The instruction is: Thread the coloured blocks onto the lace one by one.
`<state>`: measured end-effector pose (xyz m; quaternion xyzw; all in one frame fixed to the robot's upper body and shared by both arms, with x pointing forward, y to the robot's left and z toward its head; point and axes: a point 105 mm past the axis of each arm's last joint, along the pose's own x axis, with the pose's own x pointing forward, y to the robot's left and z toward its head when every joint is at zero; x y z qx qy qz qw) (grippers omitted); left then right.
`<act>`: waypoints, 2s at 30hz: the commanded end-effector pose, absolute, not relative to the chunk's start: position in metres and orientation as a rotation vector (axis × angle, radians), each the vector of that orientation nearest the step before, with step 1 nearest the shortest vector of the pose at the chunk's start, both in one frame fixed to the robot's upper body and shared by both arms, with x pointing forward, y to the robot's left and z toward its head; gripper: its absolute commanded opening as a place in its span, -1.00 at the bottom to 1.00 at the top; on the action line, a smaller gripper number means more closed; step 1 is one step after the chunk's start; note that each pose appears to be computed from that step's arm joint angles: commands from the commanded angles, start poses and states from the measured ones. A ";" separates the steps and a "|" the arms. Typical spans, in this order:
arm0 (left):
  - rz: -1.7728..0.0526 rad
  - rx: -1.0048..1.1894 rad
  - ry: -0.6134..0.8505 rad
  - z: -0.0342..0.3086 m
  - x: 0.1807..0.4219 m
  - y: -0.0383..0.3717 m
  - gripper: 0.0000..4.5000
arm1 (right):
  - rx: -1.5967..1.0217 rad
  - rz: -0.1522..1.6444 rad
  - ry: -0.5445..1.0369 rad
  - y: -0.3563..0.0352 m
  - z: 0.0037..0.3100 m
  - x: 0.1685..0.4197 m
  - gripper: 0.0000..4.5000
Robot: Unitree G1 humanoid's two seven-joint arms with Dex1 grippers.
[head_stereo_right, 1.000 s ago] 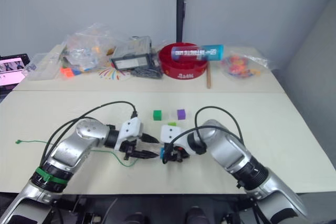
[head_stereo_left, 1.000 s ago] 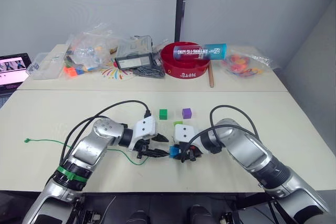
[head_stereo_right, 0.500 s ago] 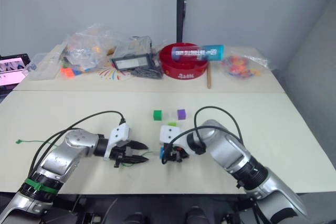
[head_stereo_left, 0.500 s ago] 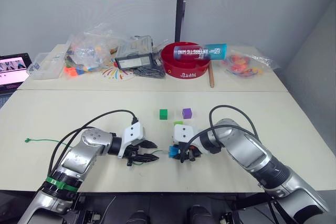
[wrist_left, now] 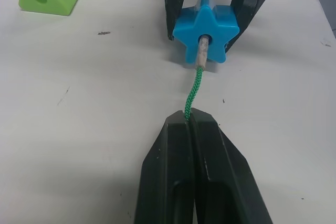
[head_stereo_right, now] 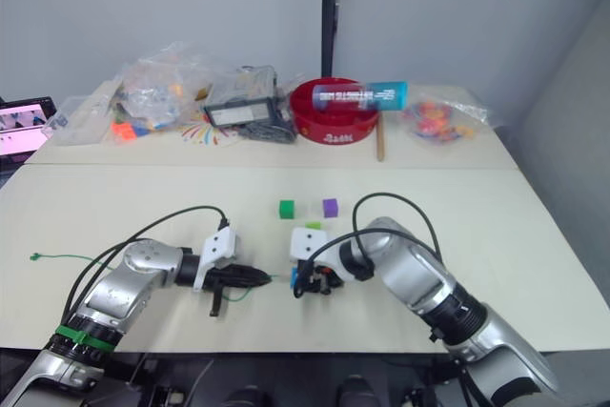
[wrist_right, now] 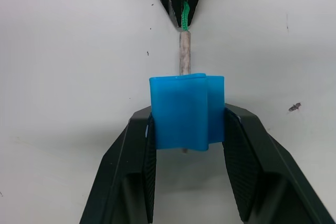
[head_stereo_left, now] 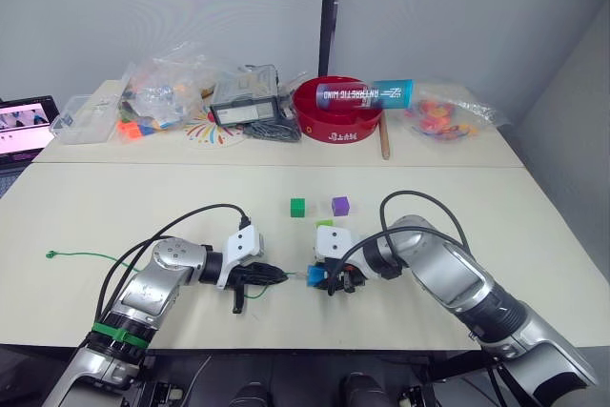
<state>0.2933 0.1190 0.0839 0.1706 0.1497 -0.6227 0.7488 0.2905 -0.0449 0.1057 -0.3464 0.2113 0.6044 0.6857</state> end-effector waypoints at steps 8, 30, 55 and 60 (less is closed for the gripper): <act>-1.418 0.438 0.228 0.111 0.293 0.098 -0.98 | -0.777 1.363 0.490 -0.043 0.102 0.287 -0.43; -1.427 0.435 0.223 0.113 0.298 0.078 -0.32 | -0.770 1.365 0.482 -0.040 0.105 0.286 -0.43; -1.454 0.420 0.258 0.110 0.292 0.078 1.00 | -0.682 1.335 0.407 -0.062 0.141 0.283 0.98; -1.454 0.417 0.249 0.102 0.298 0.069 1.00 | -0.635 1.336 0.407 -0.088 0.135 0.275 0.98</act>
